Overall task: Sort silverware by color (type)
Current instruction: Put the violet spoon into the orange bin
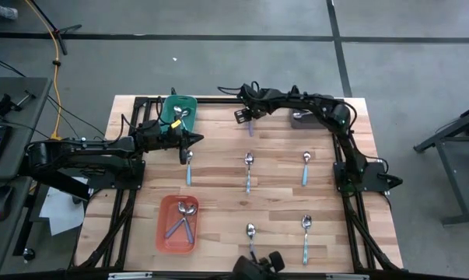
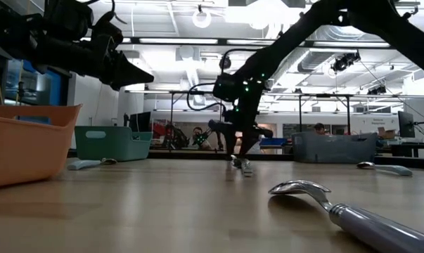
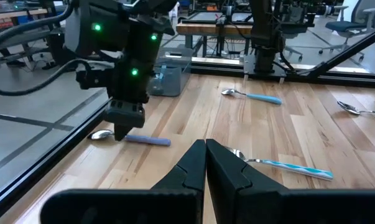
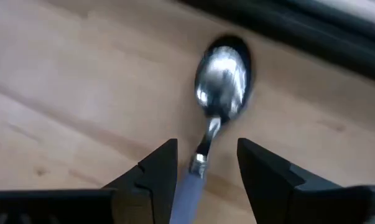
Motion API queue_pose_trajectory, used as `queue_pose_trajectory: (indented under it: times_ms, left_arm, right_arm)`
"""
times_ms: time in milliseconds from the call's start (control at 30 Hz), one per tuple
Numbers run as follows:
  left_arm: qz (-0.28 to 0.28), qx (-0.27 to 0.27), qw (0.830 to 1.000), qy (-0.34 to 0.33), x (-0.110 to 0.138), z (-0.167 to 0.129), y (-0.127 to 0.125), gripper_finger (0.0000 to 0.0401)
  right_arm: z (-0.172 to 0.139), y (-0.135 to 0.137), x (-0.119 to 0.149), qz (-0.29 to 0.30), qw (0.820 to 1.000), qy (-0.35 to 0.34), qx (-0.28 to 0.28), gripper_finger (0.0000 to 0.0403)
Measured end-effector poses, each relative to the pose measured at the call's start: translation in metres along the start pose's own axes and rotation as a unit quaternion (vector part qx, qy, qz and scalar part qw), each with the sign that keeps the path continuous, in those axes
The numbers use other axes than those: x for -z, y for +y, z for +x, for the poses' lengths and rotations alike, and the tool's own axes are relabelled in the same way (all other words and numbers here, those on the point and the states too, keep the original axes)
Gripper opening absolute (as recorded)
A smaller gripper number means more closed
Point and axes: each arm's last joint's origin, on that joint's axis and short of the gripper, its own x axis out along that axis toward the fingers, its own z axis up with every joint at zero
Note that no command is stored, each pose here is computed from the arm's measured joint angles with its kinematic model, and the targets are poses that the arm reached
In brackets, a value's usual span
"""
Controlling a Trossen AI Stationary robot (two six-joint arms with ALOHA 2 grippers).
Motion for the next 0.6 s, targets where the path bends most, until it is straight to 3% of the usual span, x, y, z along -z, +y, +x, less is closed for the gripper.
queue_pose_trajectory:
  times_ms: [300, 600]
  left_arm:
    - [-0.001, 0.000, 1.000, 0.008, 0.002, 0.000, 0.000, 0.0003]
    - [-0.001, 0.000, 1.000, 0.008, 0.002, 0.000, 0.000, 0.0003]
  right_arm:
    - [0.000, -0.015, 0.007, -0.036, 0.997, 0.068, 0.026, 0.0102]
    - [-0.001, -0.016, 0.009, -0.114, 0.989, 0.096, -0.009, 0.0036]
